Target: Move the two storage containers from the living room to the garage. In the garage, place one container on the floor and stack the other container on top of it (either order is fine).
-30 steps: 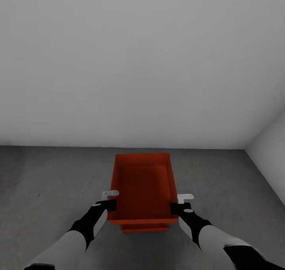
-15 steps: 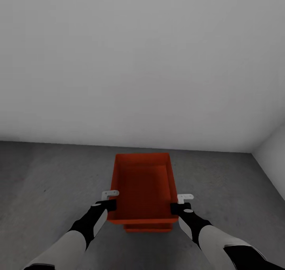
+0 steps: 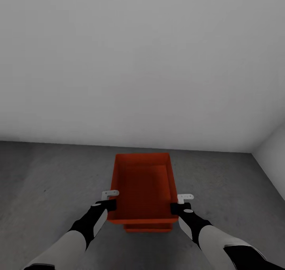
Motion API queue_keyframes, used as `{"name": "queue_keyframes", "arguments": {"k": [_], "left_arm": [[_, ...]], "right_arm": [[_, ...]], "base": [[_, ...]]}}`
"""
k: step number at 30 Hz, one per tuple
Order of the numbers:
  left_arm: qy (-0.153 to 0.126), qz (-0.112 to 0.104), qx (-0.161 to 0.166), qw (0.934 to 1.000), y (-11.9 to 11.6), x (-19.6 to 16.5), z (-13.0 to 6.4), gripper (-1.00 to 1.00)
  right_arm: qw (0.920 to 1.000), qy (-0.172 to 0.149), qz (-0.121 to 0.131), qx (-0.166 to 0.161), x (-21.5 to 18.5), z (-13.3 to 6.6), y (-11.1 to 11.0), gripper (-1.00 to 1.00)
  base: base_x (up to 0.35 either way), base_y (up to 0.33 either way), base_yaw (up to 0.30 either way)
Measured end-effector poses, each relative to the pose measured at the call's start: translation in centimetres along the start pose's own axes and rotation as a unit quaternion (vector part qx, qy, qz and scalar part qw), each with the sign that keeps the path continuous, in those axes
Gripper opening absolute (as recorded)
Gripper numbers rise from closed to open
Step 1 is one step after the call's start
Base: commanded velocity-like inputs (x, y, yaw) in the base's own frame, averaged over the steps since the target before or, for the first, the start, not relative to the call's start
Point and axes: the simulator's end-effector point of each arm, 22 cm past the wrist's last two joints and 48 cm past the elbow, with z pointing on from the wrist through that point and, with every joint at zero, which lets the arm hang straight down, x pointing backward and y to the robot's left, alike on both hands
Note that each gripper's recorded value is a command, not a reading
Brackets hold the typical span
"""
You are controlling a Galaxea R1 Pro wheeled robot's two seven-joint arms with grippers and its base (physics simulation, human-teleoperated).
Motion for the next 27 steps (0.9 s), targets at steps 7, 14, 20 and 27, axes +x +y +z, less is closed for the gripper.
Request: {"name": "queue_keyframes", "arguments": {"k": [7,14,20,27], "left_arm": [[0.0,0.0,0.0,1.0,0.02,0.0,0.0,-1.0],[0.0,0.0,0.0,1.0,-0.03,-0.02,0.0,-1.0],[0.0,-0.001,0.0,1.0,0.07,-0.01,0.01,-1.0],[0.0,0.0,0.0,1.0,0.0,0.0,0.0,-1.0]], "right_arm": [[1.0,0.0,0.0,0.0,0.0,0.0,0.02,-1.0],[1.0,0.0,0.0,0.0,-0.04,0.01,-0.03,-1.0],[1.0,0.0,0.0,0.0,-0.04,-0.01,0.07,-1.0],[1.0,0.0,0.0,0.0,-0.03,0.0,0.0,-1.0]], "base": [[0.0,0.0,0.0],[0.0,-0.035,0.0],[0.0,-0.033,0.0],[0.0,-0.005,0.0]]}}
